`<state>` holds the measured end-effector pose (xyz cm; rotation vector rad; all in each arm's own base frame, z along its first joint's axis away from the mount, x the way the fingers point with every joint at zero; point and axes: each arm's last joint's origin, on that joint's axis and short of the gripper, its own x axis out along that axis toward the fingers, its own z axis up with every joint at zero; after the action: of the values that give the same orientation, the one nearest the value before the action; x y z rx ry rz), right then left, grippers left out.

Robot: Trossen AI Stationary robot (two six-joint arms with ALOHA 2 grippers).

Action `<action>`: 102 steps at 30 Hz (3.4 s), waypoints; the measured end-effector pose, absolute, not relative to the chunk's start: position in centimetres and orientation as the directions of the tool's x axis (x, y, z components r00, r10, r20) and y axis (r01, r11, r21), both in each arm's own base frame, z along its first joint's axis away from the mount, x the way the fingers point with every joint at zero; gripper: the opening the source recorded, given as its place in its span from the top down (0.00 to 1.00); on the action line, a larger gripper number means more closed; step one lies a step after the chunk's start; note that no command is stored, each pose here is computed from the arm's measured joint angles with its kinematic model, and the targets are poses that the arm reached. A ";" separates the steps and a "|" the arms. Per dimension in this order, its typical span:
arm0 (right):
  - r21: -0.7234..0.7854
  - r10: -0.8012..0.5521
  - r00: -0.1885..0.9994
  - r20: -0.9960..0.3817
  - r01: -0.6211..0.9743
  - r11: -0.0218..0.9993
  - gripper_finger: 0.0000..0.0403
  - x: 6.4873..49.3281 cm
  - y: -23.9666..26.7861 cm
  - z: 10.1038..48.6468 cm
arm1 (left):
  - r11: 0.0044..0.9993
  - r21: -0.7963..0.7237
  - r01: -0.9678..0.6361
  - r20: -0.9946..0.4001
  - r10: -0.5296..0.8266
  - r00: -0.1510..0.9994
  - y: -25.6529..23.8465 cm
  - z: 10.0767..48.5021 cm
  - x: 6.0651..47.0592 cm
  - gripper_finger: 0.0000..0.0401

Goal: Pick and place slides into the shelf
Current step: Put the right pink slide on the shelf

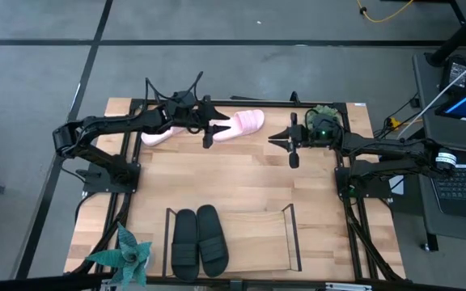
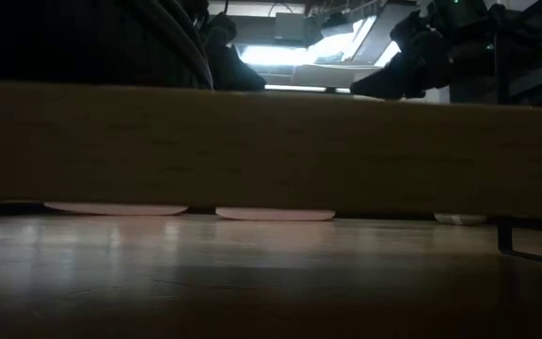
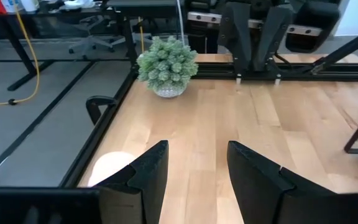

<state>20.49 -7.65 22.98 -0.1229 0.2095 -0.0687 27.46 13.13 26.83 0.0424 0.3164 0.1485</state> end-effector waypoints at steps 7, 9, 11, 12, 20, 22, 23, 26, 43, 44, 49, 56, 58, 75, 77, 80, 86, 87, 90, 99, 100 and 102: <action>-0.146 -0.136 0.977 -0.165 0.113 0.983 0.87 20.6 -7.8 23.4 | 0.988 0.094 -0.125 -0.306 0.148 0.941 13.1 26.9 27.5 0.61; -0.149 -0.187 0.968 -0.169 0.163 0.975 0.87 20.5 -8.0 23.4 | 0.987 0.094 -0.131 -0.295 0.153 0.943 13.2 27.0 27.4 0.61; -0.135 -0.206 0.964 -0.168 0.184 0.974 0.87 20.5 -8.0 23.4 | 0.988 0.087 -0.130 -0.274 0.149 0.950 13.6 27.2 27.3 0.61; -0.130 -0.207 0.964 -0.166 0.186 0.974 0.87 20.5 -8.0 23.4 | 0.989 0.086 -0.125 -0.263 0.143 0.954 13.9 27.3 27.2 0.61; -0.129 -0.207 0.965 -0.163 0.188 0.974 0.87 20.5 -8.0 23.4 | 0.991 0.049 -0.124 -0.256 0.132 0.958 15.3 27.3 26.3 0.61; -0.129 -0.208 0.964 -0.163 0.188 0.974 0.87 20.5 -8.0 23.4 | 0.989 0.047 -0.141 -0.256 0.148 0.955 15.8 27.3 26.1 0.61; -0.129 -0.208 0.964 -0.164 0.188 0.974 0.87 20.5 -8.0 23.4 | 0.988 0.044 -0.149 -0.256 0.155 0.954 16.0 27.3 25.9 0.61; -0.130 -0.208 0.964 -0.165 0.188 0.974 0.87 20.5 -8.0 23.4 | 0.982 0.046 -0.181 -0.248 0.186 0.951 16.6 27.6 25.2 0.61; -0.151 -0.207 0.962 -0.180 0.181 0.972 0.87 20.5 -8.0 23.3 | 0.854 0.186 -0.486 -0.468 0.512 0.720 14.5 30.9 16.4 0.61; -0.151 -0.207 0.962 -0.180 0.181 0.972 0.87 20.5 -8.0 23.3 | 0.846 0.192 -0.497 -0.484 0.522 0.702 14.3 30.9 16.1 0.61; -0.151 -0.207 0.962 -0.180 0.181 0.972 0.87 20.5 -8.0 23.3 | 0.795 0.244 -0.555 -0.618 0.569 0.543 13.7 29.8 14.8 0.61; -0.152 -0.207 0.962 -0.180 0.181 0.972 0.87 20.5 -8.0 23.3 | 0.756 0.342 -0.558 -0.718 0.594 0.364 13.3 28.8 13.8 0.61; -0.153 -0.207 0.962 -0.180 0.181 0.972 0.87 20.5 -8.0 23.3 | 0.770 0.371 -0.519 -0.742 0.582 0.333 13.0 28.5 13.6 0.61; -0.178 -0.206 0.960 -0.190 0.172 0.969 0.87 20.5 -8.0 23.2 | 0.833 0.414 -0.367 -0.882 0.467 0.063 12.7 25.4 14.3 0.61; -0.177 -0.206 0.959 -0.194 0.172 0.969 0.87 20.5 -8.0 23.1 | 0.843 0.408 -0.350 -0.894 0.448 0.036 12.9 24.9 14.6 0.61; -0.179 -0.205 0.958 -0.202 0.170 0.969 0.87 20.6 -8.1 22.9 | 0.860 0.405 -0.309 -0.904 0.427 0.002 13.3 24.1 15.1 0.61; -0.203 -0.202 0.952 -0.231 0.156 0.967 0.87 20.9 -8.2 22.3 | 0.852 0.475 -0.219 -0.880 0.459 -0.121 14.1 22.5 16.0 0.61; -0.212 -0.202 0.950 -0.237 0.152 0.965 0.87 21.0 -8.2 22.2 | 0.844 0.494 -0.208 -0.869 0.474 -0.144 14.2 22.4 16.1 0.61; -0.216 -0.200 0.947 -0.253 0.147 0.965 0.87 21.2 -8.3 21.9 | 0.845 0.507 -0.174 -0.861 0.483 -0.162 14.3 21.9 16.6 0.61; -0.237 -0.199 0.942 -0.270 0.135 0.962 0.87 21.5 -8.4 21.4 | 0.843 0.520 -0.134 -0.853 0.507 -0.121 14.4 21.6 17.6 0.61; -0.237 -0.199 0.943 -0.267 0.136 0.962 0.87 21.5 -8.4 21.4 | 0.843 0.520 -0.139 -0.854 0.506 -0.123 14.4 21.6 17.6 0.61; -0.238 -0.199 0.944 -0.264 0.137 0.962 0.87 21.5 -8.4 21.4 | 0.845 0.516 -0.139 -0.856 0.503 -0.123 14.3 21.5 17.6 0.61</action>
<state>21.49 -8.44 21.43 -0.2189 0.2901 -0.1725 17.64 14.31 21.54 0.2920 1.6077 0.5612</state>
